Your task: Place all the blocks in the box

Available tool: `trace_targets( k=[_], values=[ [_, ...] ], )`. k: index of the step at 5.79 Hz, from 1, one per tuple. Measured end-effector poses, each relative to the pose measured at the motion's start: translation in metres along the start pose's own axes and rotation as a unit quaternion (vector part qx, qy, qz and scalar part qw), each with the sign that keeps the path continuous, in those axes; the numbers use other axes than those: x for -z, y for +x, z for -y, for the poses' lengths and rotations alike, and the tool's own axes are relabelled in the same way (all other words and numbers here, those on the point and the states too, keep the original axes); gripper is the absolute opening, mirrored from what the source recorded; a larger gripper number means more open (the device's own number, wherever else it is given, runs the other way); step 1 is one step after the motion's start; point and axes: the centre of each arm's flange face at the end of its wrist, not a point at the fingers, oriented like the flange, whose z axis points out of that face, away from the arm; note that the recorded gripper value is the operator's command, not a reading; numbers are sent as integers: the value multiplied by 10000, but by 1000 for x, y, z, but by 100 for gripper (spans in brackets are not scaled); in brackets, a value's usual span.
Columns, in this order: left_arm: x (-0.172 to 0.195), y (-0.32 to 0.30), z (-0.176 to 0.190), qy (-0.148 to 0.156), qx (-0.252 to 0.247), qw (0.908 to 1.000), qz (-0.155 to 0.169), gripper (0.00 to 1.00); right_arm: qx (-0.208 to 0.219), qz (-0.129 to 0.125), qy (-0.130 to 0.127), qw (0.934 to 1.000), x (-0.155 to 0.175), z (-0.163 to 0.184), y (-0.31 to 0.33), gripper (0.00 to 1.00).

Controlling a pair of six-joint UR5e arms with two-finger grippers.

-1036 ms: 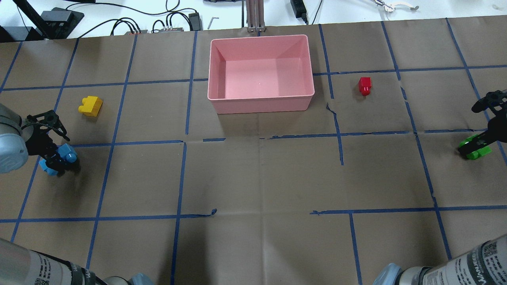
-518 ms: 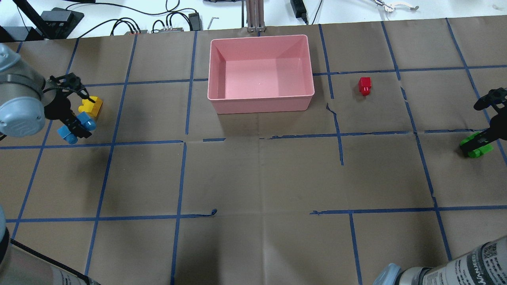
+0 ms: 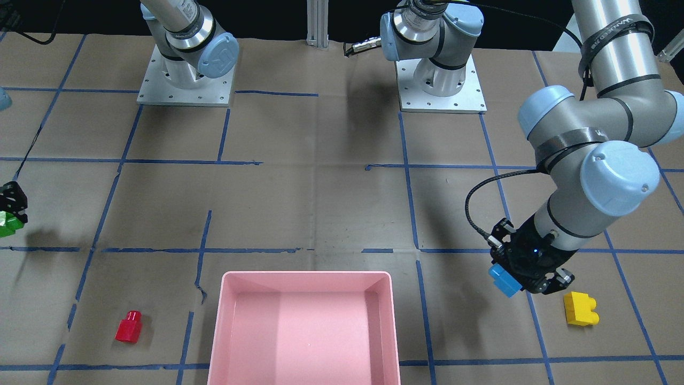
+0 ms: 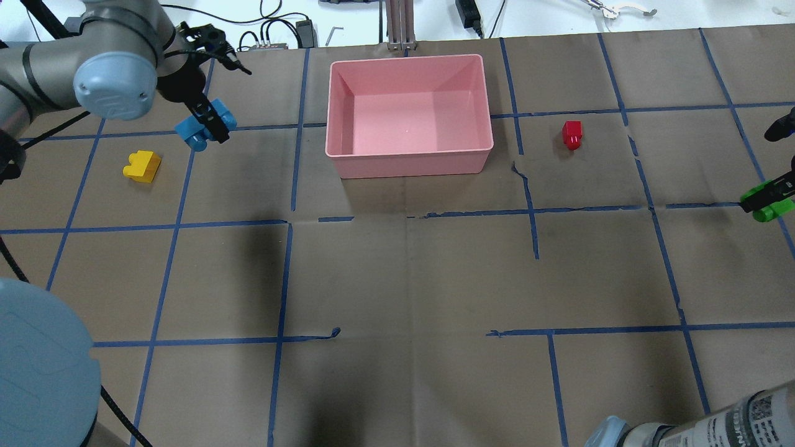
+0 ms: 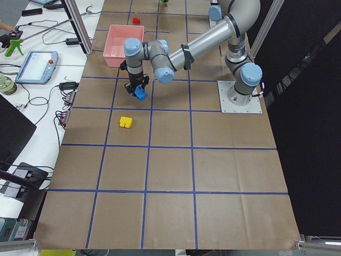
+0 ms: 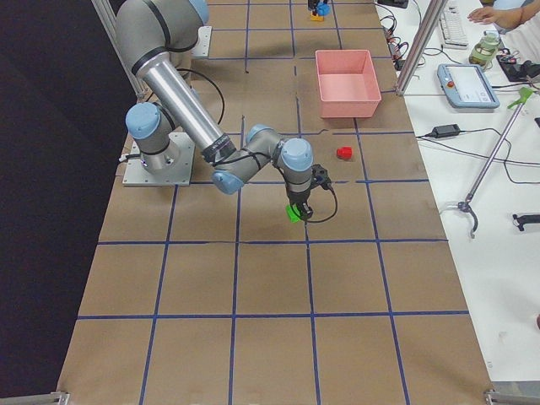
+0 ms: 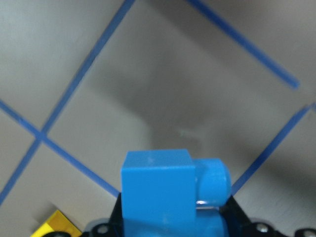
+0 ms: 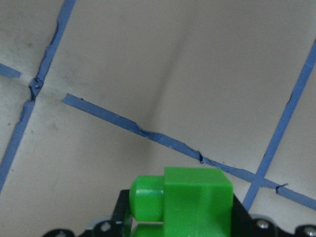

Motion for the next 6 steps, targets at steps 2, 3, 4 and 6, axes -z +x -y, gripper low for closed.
trace_targets(
  k=[2,3,4,6],
  values=[
    [2,44,121,267,478,9985,57,3,-364,206,-129,9990,69,29,-12,58],
    [-17,69,162,351,680,9971,49,4,-577,299,-221,9976,103,53,-34,58],
    [-40,92,190,408,770,9962,54,72,-822,373,-312,9954,134,80,-66,59],
    [-58,107,204,442,810,9957,44,100,-1265,428,-436,9901,174,122,-129,59]
  ],
)
